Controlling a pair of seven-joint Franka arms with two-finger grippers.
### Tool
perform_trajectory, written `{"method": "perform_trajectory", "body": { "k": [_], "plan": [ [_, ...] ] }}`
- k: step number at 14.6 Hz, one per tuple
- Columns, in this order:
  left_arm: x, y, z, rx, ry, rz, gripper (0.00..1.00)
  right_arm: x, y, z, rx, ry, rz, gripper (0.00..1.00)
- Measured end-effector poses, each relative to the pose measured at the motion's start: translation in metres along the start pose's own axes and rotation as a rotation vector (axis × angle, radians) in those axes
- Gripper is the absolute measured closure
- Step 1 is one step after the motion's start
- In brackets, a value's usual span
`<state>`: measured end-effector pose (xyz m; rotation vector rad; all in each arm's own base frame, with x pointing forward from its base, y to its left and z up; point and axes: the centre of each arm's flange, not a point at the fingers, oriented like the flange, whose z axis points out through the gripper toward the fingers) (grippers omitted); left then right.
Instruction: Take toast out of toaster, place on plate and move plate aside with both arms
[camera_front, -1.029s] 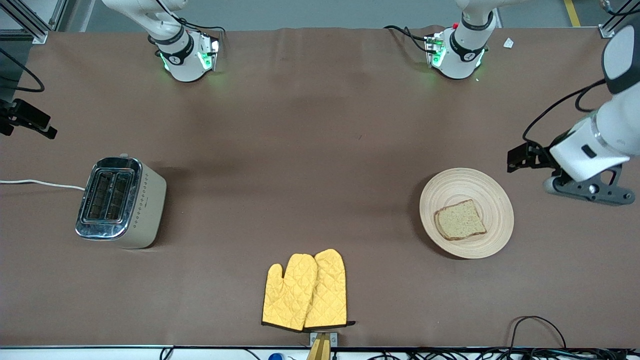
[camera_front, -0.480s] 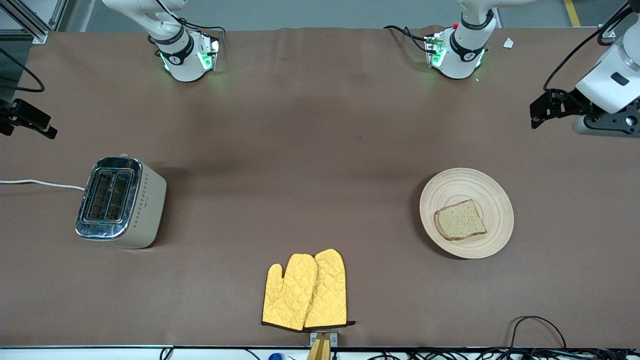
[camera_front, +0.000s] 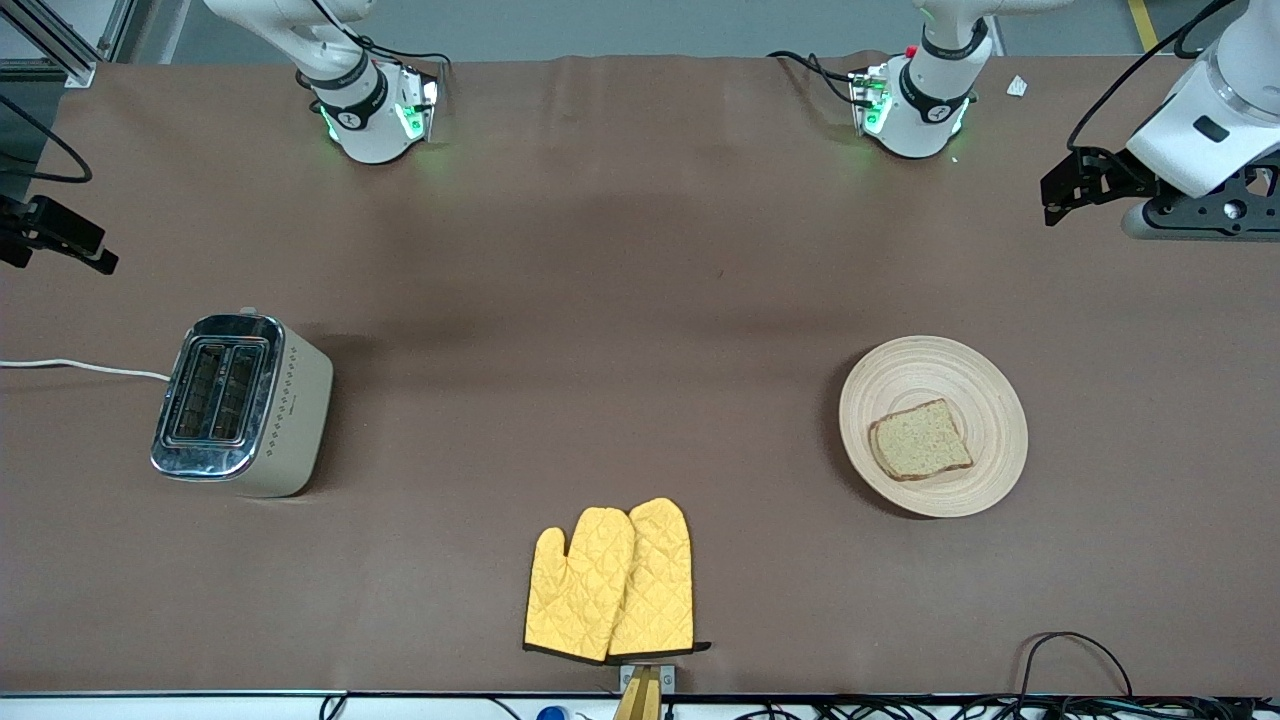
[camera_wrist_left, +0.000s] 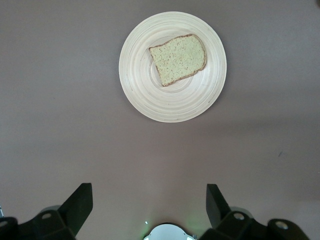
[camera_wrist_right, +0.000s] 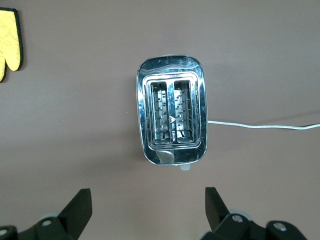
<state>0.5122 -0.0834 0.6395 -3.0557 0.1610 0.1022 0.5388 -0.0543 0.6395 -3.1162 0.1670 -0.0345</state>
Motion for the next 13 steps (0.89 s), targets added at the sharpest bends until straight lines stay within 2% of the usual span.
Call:
{"method": "perform_trajectory", "body": {
  "k": [13],
  "plan": [
    [-0.01,-0.024,-0.014,-0.022,0.024,-0.031,0.0,0.0,0.0,0.0,0.0,0.001,0.0,0.0]
  ]
}}
